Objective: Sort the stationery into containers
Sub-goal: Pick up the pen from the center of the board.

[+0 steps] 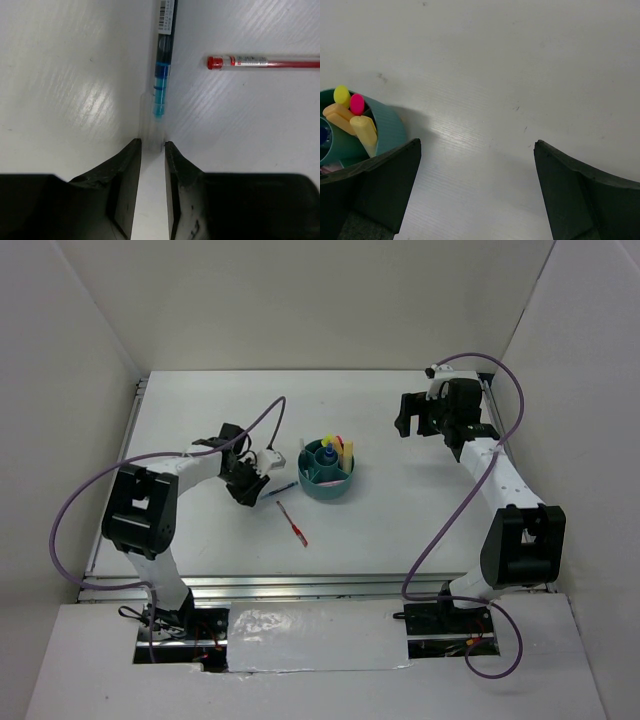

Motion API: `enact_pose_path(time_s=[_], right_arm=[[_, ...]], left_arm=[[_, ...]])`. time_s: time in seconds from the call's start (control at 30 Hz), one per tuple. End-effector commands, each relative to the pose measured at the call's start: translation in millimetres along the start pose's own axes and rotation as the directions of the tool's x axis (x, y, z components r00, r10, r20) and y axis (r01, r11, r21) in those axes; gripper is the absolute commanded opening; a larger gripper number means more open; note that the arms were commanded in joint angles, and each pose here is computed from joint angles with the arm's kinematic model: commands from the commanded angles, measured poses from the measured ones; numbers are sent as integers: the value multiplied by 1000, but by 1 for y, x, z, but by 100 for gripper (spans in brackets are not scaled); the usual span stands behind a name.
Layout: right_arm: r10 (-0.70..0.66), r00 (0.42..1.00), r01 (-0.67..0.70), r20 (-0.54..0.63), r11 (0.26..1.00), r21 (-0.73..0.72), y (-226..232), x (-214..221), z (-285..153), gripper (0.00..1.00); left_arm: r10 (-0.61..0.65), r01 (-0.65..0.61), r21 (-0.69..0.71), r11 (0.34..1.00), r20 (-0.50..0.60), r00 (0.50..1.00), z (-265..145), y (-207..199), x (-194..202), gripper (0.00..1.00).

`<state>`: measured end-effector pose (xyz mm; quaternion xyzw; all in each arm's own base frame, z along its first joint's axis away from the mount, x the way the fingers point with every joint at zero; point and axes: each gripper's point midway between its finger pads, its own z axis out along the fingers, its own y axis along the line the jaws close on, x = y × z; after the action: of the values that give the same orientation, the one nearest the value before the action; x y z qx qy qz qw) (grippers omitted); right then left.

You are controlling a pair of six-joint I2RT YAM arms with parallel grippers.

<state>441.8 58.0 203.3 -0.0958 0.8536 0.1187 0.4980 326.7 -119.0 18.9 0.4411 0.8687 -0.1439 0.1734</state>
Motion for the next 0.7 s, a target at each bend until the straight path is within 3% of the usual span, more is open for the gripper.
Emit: enact_pose_path(time_s=[0.0,0.23,0.67], right_arm=[[-30,998,29,55,1000,1,2,-18,-6,100],[-21,998,20,55,1000,3,0,-13,-9,100],[-20,998,20,57,1000,-2,0,-13,-11,100]], left_arm=[[21,-21,-36,999,12,1000,6,9,-10,38],[19,-16,-75,997,39,999,9,15,-20,46],[90,-89,-21,996,20,996,32,5,-19,37]])
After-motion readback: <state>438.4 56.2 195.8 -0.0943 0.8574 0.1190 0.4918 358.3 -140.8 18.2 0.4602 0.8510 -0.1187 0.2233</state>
